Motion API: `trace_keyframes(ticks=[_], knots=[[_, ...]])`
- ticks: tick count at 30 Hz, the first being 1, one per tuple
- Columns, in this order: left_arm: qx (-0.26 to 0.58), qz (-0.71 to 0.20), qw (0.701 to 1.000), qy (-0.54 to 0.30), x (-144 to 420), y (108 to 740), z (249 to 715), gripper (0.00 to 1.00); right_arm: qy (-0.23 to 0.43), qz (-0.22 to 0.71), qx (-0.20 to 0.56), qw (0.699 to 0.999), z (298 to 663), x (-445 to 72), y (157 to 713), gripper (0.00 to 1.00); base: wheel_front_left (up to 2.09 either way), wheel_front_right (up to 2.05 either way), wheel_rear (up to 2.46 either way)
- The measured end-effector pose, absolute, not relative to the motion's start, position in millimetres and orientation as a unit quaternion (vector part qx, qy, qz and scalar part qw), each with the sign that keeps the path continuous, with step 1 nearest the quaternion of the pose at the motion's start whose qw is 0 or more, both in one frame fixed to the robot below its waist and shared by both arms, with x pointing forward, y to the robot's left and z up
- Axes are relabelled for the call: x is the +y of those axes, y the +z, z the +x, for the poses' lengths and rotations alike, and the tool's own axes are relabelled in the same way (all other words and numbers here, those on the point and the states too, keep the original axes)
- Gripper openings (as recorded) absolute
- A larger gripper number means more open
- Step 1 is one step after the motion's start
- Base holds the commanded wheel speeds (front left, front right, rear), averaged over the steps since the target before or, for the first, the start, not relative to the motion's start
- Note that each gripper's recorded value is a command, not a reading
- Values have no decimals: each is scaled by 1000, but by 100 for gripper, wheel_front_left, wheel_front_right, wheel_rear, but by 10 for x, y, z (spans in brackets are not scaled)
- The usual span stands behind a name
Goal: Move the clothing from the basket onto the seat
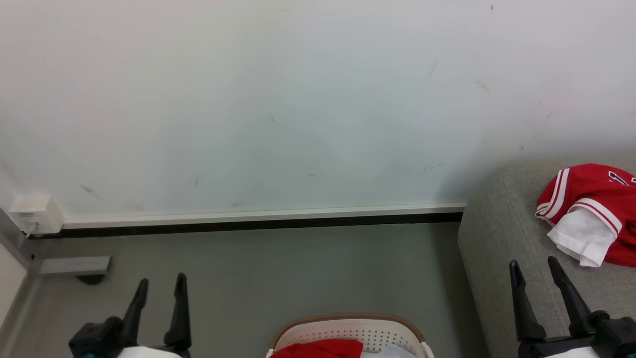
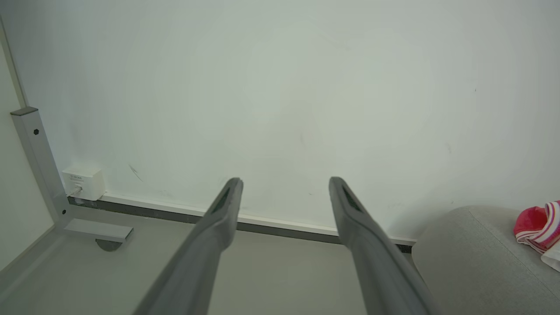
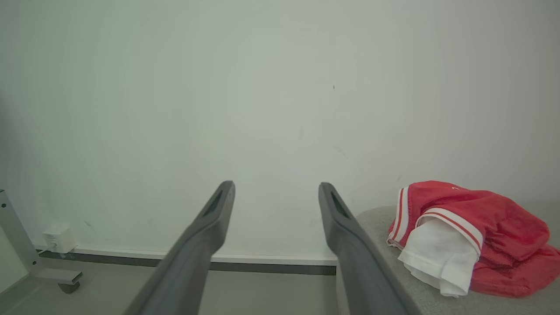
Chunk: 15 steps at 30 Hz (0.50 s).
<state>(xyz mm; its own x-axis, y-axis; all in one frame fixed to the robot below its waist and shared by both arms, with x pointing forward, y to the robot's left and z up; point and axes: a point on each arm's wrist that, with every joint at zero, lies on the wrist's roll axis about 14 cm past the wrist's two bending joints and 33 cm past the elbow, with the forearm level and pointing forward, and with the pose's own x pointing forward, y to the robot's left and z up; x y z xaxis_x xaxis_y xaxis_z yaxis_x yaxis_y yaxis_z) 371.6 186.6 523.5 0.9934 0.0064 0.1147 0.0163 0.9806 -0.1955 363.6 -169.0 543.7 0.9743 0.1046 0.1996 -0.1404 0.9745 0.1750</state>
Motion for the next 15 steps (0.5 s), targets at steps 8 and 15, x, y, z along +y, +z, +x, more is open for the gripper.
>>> trace_keyframes(ticks=[8, 15], knots=[[-59, -87, 994, -11, 1836, 5218, 3729, 100, 70, 90, -89, 989, 3644, -1622, 5401, 100, 0, 0, 0], [-58, -85, 995, -14, 1814, 5202, 3754, 100, 72, 87, -89, 990, 3665, -1623, 5411, 100, 0, 0, 0]])
